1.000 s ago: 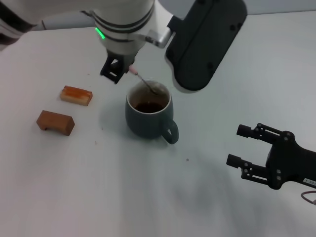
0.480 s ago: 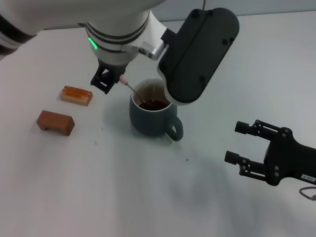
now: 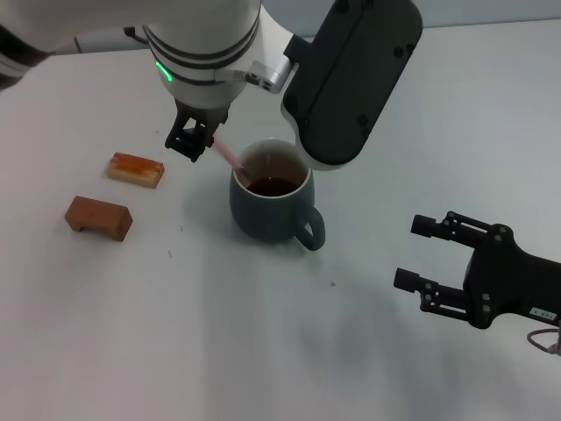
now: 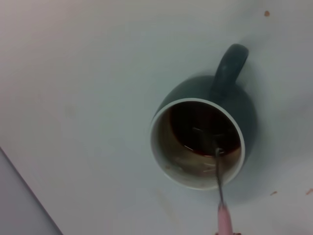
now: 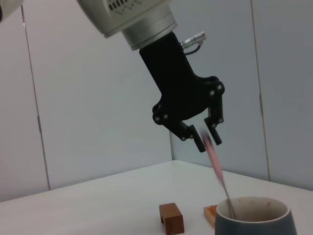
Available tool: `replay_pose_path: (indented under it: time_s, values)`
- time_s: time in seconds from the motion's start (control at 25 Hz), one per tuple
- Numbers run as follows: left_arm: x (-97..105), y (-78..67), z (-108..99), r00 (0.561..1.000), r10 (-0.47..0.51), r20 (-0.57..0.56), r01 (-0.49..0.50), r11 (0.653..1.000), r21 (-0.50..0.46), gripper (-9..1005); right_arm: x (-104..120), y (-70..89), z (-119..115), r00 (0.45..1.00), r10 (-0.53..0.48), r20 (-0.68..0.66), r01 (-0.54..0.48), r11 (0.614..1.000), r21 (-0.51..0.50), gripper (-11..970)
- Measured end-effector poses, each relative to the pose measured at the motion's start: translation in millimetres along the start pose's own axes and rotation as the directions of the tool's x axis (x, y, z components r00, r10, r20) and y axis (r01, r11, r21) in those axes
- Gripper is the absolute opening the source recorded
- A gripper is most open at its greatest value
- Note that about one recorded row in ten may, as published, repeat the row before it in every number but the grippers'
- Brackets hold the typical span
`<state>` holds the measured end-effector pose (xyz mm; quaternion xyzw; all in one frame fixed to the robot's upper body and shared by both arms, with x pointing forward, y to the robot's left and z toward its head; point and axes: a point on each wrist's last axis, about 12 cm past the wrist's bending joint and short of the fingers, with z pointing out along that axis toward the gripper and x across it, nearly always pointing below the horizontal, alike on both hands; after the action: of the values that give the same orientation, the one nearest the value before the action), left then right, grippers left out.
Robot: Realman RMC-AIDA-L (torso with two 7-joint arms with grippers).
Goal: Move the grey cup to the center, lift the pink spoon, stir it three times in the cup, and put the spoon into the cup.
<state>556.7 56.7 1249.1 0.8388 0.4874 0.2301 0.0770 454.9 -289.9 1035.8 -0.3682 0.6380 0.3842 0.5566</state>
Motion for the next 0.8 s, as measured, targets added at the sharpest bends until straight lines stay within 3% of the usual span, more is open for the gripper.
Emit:
replay_pose_path:
  time_s: [0.24, 0.36, 0.44, 0.48, 0.6, 0.64, 0.68, 0.8]
  values:
    - [1.0, 2.5, -1.9, 1.0, -0.005, 0.016, 0.005, 1.0, -0.022, 273, 0.0, -0.1, -0.4, 1.0, 0.002, -0.001, -0.002, 1.0, 0.001, 741]
    - [5.6, 6.9, -2.4, 0.998, -0.034, 0.047, 0.037, 0.998, -0.054, 483, 0.3, 0.3, -0.5, 1.0, 0.004, -0.001, -0.004, 1.0, 0.001, 741]
    - [21.3, 19.3, -9.3, 0.985, -0.107, 0.133, 0.126, 0.981, -0.147, 485, 0.8, 0.8, -1.4, 1.0, 0.005, -0.002, -0.005, 1.0, 0.003, 741]
    - [21.3, 19.3, -9.3, 0.985, -0.107, 0.133, 0.126, 0.981, -0.147, 486, 0.8, 0.8, -1.4, 1.0, 0.005, -0.002, -0.005, 1.0, 0.003, 741]
    - [46.3, 29.9, -16.8, 0.943, -0.189, 0.272, 0.264, 0.925, -0.272, 488, 0.8, 0.7, -1.8, 1.0, 0.003, -0.002, -0.003, 1.0, 0.005, 742]
    - [64.5, 31.9, -17.7, 0.893, -0.245, 0.378, 0.371, 0.875, -0.311, 489, 0.6, 0.8, -2.4, 1.0, 0.002, -0.001, -0.002, 1.0, 0.006, 742]
    - [64.5, 31.9, -17.7, 0.893, -0.245, 0.378, 0.371, 0.875, -0.311, 490, 0.6, 0.8, -2.4, 1.0, 0.002, -0.001, -0.002, 1.0, 0.006, 742]
    - [90.6, 27.8, -15.0, 0.781, -0.308, 0.543, 0.519, 0.803, -0.292, 492, -0.2, 0.9, -3.0, 1.0, -0.002, 0.004, 0.002, 1.0, 0.005, 742]
